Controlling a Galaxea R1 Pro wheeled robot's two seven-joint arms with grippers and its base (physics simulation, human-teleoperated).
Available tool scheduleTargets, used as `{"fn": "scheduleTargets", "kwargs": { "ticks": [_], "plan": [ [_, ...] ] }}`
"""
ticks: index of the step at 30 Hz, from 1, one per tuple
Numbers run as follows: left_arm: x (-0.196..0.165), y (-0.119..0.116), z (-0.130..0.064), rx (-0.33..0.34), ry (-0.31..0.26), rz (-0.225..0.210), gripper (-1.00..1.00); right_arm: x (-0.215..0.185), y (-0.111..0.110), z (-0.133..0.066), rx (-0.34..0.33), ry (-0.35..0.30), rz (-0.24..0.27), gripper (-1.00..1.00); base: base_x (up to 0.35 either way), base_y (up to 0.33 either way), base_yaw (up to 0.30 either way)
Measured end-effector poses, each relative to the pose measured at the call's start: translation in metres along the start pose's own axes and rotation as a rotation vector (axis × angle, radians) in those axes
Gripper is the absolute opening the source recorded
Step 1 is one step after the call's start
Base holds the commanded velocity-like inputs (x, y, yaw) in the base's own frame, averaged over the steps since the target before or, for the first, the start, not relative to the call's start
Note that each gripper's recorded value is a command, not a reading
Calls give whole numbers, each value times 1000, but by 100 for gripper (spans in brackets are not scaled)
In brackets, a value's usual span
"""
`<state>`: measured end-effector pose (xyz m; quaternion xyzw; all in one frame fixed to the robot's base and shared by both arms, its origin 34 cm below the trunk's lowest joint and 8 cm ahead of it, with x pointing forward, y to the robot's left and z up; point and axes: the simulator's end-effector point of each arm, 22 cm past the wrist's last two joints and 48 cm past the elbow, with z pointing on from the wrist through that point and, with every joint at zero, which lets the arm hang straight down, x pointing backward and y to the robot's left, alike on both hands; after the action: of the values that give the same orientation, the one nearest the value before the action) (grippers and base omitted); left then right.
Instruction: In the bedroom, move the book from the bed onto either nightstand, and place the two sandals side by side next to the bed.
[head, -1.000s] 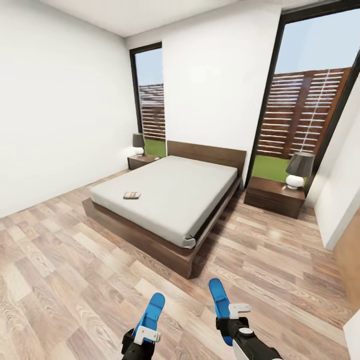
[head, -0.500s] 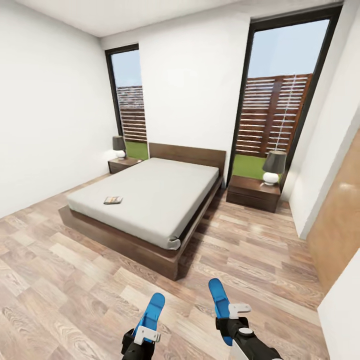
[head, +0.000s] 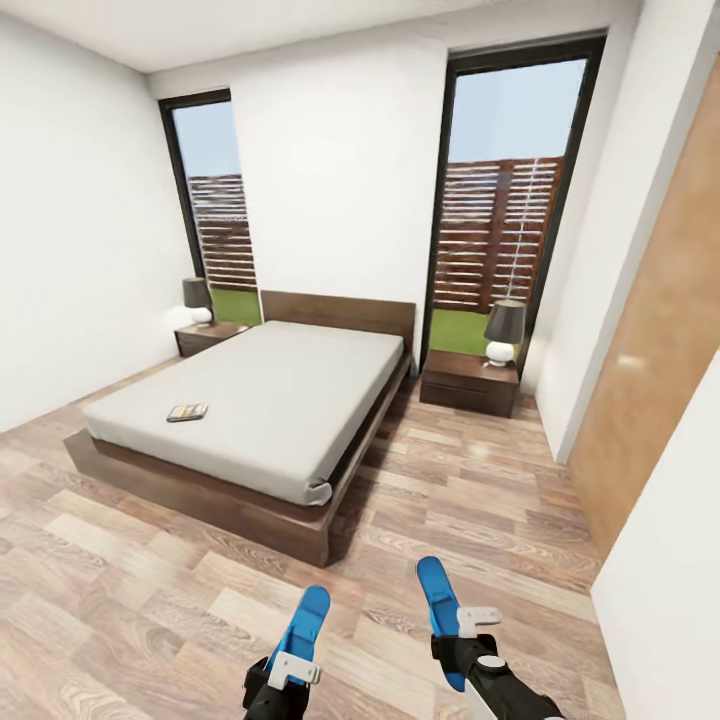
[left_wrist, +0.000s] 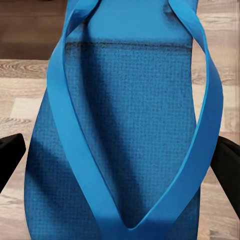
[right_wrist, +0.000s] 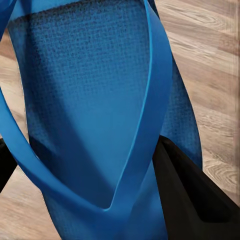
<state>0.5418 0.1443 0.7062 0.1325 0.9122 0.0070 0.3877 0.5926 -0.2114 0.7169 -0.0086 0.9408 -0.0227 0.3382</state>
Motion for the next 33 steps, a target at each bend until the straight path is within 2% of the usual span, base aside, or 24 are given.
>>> {"fn": "scheduleTargets", "kwargs": {
  "ticks": [8,22,33],
  "plan": [
    [-2,1,-1,-1,-5,1,-100,-3,0,-1,0,-5,0,-100,0,0,-196],
    [-3,1,-1,-2,-6,1,-100,-3,0,-1,0,-7,0,-100,12,0,-31],
    [-3,1,-1,-2,-6,0,-100,-3,0,-1,0,-7,0,-100,69,0,-236]
  ]
}}
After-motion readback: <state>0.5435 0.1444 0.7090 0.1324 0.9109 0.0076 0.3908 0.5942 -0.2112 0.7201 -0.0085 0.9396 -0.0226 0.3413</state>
